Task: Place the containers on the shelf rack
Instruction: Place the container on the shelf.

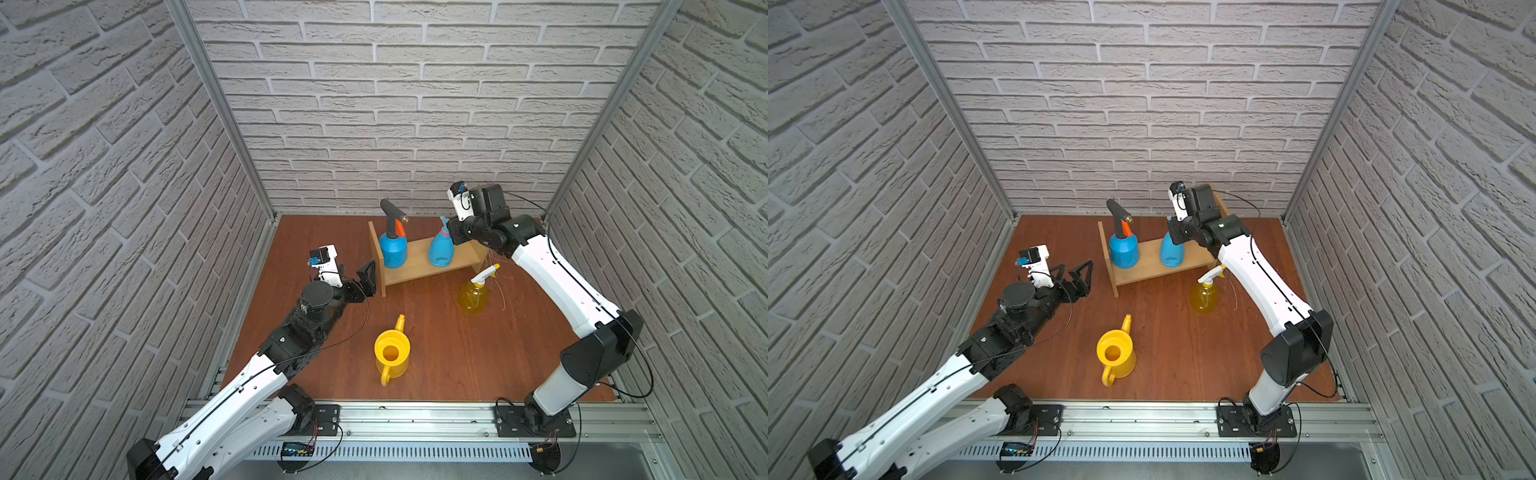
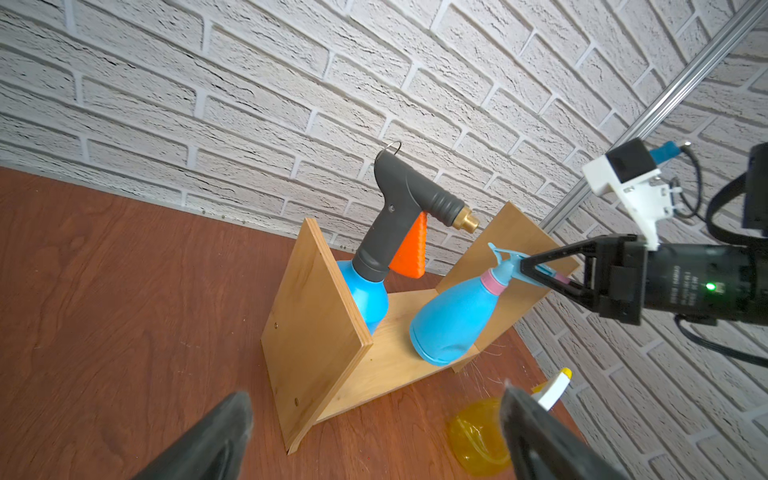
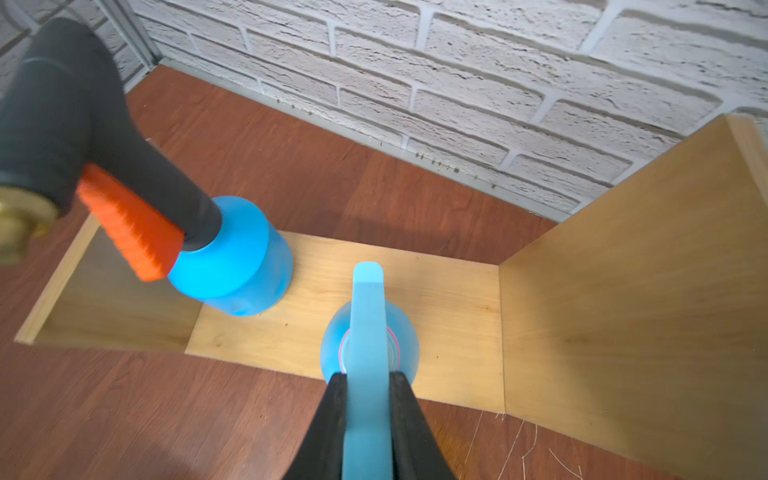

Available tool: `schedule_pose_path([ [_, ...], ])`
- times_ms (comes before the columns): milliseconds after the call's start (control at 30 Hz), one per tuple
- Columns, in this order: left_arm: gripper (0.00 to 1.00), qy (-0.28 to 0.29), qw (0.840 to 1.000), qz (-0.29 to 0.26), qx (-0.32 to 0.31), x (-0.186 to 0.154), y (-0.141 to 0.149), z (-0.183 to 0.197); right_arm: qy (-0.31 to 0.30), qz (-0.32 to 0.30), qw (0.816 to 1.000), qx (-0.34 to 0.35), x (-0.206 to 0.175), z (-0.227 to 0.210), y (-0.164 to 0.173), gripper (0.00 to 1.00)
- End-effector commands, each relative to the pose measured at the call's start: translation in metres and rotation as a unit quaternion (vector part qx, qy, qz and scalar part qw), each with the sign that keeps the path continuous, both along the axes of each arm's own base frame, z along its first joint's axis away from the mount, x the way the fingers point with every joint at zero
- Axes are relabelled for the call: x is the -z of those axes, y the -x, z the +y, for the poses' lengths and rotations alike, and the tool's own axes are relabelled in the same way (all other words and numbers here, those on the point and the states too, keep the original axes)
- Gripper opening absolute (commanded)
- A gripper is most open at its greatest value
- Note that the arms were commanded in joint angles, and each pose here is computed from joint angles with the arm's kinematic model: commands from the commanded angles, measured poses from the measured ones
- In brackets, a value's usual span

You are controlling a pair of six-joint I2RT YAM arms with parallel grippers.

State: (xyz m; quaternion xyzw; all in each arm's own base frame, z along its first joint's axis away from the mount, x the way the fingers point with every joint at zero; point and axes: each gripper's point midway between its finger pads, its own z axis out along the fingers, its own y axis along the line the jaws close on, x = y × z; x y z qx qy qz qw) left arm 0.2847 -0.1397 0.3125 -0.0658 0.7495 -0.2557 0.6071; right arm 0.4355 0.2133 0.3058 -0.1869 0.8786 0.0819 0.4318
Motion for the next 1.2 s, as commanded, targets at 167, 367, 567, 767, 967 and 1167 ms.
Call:
schedule_pose_path([
  [167, 0.98, 0.013, 1.000, -0.014, -0.009, -0.013, 0.003, 0.006, 0.026, -0.025, 0.996, 0.076, -0.005, -0.010, -0.037, 0.03],
  [367, 0.98, 0.013, 1.000, -0.015, -0.011, -0.013, 0.005, 0.009, 0.025, -0.041, 0.991, 0.123, -0.005, -0.016, -0.061, 0.03],
  [567, 0.98, 0.016, 1.000, -0.020, -0.015, -0.014, 0.010, 0.014, 0.014, -0.033, 0.989, 0.142, -0.001, -0.021, -0.076, 0.03],
  [767, 0.98, 0.015, 1.000, -0.020, -0.018, -0.013, 0.011, 0.016, -0.022, -0.020, 0.991, 0.131, -0.001, -0.012, -0.081, 0.04],
  [967, 0.98, 0.015, 1.000, -0.019, -0.018, -0.013, 0.010, 0.016, -0.024, 0.005, 0.992, 0.123, 0.019, -0.001, -0.090, 0.04],
  [1167, 0.98, 0.014, 1.000, -0.020, -0.019, -0.012, 0.011, 0.018, -0.024, 0.014, 0.993, 0.113, 0.025, 0.003, -0.091, 0.05],
])
